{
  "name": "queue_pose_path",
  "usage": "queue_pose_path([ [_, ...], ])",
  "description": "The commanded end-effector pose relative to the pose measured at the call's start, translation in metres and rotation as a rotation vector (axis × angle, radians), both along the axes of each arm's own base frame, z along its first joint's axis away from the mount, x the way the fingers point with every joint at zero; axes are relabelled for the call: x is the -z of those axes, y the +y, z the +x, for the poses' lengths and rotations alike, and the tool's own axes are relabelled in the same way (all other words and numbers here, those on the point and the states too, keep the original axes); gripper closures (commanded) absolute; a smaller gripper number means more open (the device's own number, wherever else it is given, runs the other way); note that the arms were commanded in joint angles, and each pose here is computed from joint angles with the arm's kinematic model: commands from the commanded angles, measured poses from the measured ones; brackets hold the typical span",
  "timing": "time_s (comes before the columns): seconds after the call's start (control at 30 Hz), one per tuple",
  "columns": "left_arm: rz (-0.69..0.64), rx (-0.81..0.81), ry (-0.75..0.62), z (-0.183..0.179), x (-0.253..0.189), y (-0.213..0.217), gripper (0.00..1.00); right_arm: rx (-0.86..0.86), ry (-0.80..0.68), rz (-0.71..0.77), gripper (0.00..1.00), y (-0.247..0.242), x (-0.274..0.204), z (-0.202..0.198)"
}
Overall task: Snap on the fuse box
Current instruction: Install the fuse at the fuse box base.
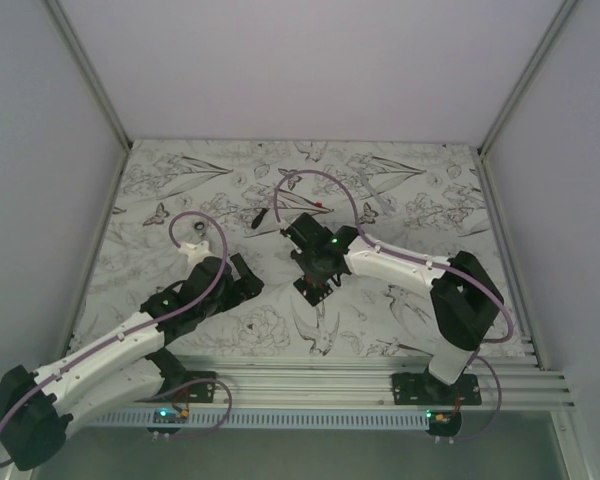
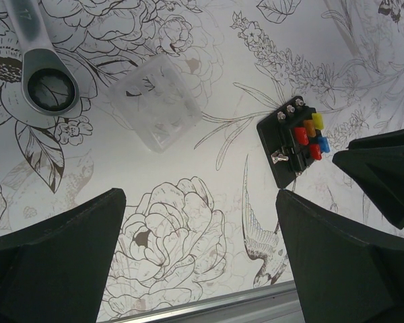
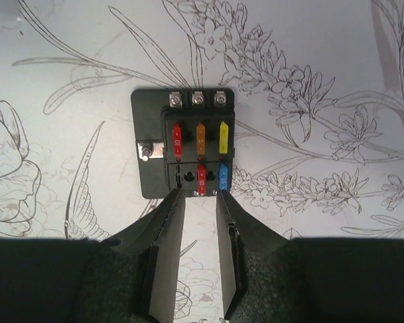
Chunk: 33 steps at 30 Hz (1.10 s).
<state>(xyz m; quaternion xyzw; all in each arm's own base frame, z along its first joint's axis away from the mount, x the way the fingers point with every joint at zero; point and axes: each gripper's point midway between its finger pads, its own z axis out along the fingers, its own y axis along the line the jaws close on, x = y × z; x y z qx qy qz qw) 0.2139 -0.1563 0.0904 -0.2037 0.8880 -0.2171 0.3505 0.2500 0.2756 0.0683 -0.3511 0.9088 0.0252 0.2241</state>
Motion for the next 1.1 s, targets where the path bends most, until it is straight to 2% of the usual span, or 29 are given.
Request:
queue_pose_path([
  [0.0, 0.028, 0.003, 0.017, -0.003, 0.004, 0.005, 0.0, -0.031, -0.04, 0.073, 0.69, 0.021, -0.017, 0.01],
  [0.33, 0.039, 0.007, 0.017, -0.003, 0.003, 0.006, 0.0, -0.056, 0.019, 0.082, 0.73, 0.043, 0.006, 0.013],
  [0.7, 0.046, 0.002, 0.018, -0.003, 0.004, 0.008, 0.0, -0.015, 0.025, 0.022, 0.79, 0.033, 0.022, 0.015],
  [0.93, 0.045, 0.004, 0.022, -0.005, 0.004, 0.008, 0.0, 0.0, 0.06, -0.023, 0.98, 0.026, 0.037, 0.01],
  [1.07, 0.044, 0.001, 0.023, -0.005, 0.005, 0.008, 0.0, 0.014, 0.114, -0.069, 1.0, 0.011, 0.054, -0.005],
])
